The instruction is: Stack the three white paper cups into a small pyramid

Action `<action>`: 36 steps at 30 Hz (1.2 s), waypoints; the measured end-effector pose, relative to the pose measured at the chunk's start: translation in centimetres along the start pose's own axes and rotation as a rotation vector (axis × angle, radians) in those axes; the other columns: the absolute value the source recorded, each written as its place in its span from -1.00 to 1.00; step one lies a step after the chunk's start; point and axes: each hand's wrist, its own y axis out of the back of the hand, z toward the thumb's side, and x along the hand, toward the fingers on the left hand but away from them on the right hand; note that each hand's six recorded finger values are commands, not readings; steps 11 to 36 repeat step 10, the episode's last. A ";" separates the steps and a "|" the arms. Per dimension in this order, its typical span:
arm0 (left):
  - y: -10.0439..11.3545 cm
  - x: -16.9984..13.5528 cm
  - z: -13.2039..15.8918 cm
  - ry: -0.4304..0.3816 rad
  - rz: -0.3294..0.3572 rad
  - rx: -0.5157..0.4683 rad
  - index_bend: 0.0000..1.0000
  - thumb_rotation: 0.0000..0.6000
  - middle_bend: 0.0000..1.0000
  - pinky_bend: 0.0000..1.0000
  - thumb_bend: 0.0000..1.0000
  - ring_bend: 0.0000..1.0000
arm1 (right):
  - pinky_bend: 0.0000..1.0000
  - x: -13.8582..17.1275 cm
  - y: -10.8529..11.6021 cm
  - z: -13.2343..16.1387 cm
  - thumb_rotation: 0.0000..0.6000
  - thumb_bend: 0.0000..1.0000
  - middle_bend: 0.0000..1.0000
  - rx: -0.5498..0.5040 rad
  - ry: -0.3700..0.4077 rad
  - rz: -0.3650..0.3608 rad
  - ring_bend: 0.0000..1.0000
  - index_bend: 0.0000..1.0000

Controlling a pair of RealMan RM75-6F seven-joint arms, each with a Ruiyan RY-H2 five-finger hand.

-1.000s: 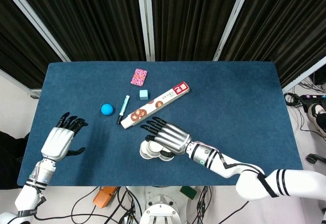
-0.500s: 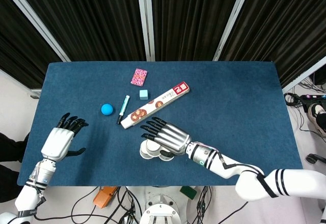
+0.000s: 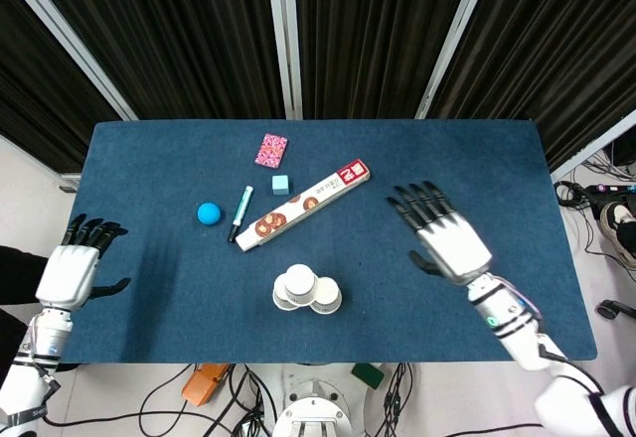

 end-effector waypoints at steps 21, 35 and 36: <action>0.5 -3.6 -2.9 0.075 0.082 -0.019 -0.53 1.00 -0.63 -1.00 -0.73 -0.80 | -1.00 14.2 -1.8 -10.9 1.00 -0.18 -0.99 -0.085 -0.376 -0.080 -1.00 -1.00; 0.5 -3.6 -2.9 0.075 0.082 -0.019 -0.53 1.00 -0.63 -1.00 -0.73 -0.80 | -1.00 14.2 -1.8 -10.9 1.00 -0.18 -0.99 -0.085 -0.376 -0.080 -1.00 -1.00; 0.5 -3.6 -2.9 0.075 0.082 -0.019 -0.53 1.00 -0.63 -1.00 -0.73 -0.80 | -1.00 14.2 -1.8 -10.9 1.00 -0.18 -0.99 -0.085 -0.376 -0.080 -1.00 -1.00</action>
